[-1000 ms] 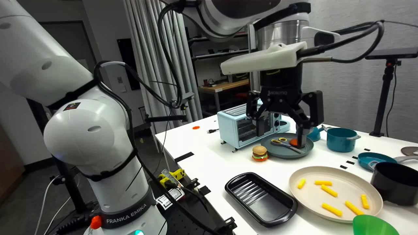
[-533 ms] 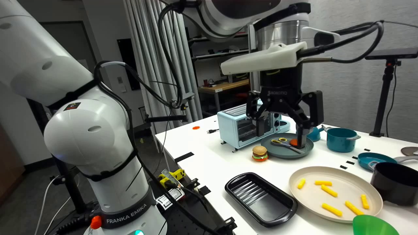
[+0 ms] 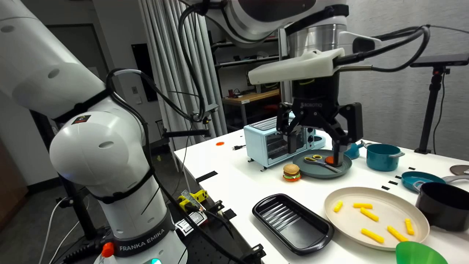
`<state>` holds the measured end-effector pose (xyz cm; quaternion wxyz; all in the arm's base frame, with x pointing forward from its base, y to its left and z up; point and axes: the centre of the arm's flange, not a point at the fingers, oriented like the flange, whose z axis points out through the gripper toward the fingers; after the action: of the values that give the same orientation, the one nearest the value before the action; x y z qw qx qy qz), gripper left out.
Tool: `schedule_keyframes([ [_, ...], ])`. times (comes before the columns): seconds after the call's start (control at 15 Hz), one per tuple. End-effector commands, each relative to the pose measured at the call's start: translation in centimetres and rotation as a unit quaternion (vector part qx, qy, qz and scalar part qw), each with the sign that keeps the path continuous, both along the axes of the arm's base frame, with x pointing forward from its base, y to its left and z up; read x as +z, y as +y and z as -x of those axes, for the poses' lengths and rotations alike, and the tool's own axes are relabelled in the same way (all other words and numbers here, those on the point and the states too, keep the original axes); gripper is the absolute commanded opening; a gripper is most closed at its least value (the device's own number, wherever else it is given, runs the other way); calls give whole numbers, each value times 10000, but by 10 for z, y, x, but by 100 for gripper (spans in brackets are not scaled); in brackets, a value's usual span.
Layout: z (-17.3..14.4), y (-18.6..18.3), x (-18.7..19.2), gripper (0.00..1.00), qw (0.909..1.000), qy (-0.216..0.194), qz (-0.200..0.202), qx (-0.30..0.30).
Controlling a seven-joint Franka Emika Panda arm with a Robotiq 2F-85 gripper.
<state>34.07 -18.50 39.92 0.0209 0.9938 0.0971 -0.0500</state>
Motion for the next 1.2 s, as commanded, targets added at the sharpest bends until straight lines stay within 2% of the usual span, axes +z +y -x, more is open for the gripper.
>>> schedule_keyframes([
  [0.0, -21, -9, -5, 100, 9999, -5, -77, -111],
  [0.73, -110, -31, -50, 100, 9913, -335, -339, -1227],
  [0.8, -84, -24, -46, 100, 9940, -292, -317, -1003],
  [1.13, -101, -26, -54, 100, 9931, -237, -295, -1109],
])
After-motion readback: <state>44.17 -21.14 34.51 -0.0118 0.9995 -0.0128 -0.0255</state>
